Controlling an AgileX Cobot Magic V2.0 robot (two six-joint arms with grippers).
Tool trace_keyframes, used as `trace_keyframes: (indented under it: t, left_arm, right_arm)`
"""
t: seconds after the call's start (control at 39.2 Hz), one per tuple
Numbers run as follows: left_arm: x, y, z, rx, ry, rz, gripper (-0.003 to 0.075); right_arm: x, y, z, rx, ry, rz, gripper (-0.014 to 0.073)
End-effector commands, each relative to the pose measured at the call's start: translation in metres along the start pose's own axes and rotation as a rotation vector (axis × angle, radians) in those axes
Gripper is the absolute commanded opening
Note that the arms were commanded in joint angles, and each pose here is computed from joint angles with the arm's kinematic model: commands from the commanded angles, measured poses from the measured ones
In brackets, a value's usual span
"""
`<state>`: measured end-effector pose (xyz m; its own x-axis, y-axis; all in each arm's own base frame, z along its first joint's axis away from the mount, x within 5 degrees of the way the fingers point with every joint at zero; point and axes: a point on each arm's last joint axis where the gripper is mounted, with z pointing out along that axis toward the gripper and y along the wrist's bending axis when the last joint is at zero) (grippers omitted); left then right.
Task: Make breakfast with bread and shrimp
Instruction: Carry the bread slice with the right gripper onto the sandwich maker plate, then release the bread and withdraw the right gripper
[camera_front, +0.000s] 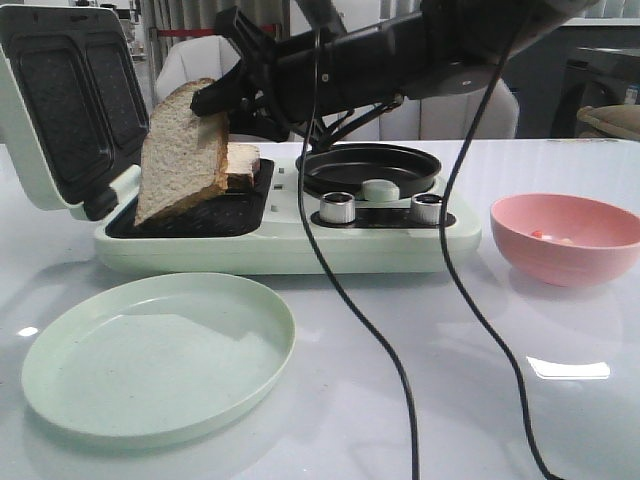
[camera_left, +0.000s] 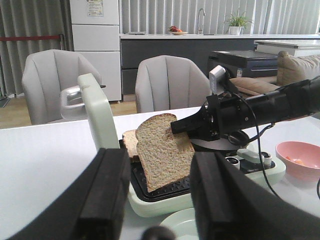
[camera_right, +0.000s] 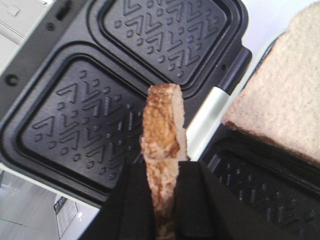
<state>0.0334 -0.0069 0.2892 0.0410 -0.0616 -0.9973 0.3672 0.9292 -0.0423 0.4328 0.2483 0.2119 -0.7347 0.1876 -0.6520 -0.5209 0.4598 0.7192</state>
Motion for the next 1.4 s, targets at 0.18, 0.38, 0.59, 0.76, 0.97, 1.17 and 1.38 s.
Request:
trace_keyframes:
  t: [0.18, 0.38, 0.59, 0.76, 0.97, 1.17, 1.38]
  left_arm:
    - [-0.014, -0.003, -0.001, 0.035, -0.091, -0.008, 0.0363]
    - [-0.014, -0.003, -0.001, 0.035, -0.091, -0.008, 0.0363]
    - [-0.014, -0.003, -0.001, 0.035, -0.091, -0.008, 0.0363]
    - [-0.014, -0.003, -0.001, 0.035, -0.091, -0.008, 0.0363]
    - [-0.014, -0.003, -0.001, 0.035, -0.091, -0.008, 0.0363]
    - [-0.014, -0.003, -0.001, 0.035, -0.091, -0.008, 0.0363]
    - [-0.014, -0.003, -0.001, 0.035, -0.091, -0.008, 0.0363]
  right_arm:
    - [-0.021, 0.026, -0.002, -0.111, -0.072, 0.002, 0.0207]
    - [-0.019, 0.021, -0.001, -0.058, -0.056, -0.037, 0.0215]
    - [-0.017, 0.018, -0.001, -0.019, -0.03, -0.085, 0.0424]
    - [-0.018, 0.019, -0.002, -0.005, -0.005, -0.144, 0.0564]
    - [-0.03, 0.027, -0.015, 0.143, -0.004, -0.204, 0.0562]
    - [-0.046, 0.045, -0.034, 0.263, 0.048, -0.338, 0.0561]
    - [-0.065, 0.076, -0.064, 0.373, 0.085, -0.442, 0.0561]
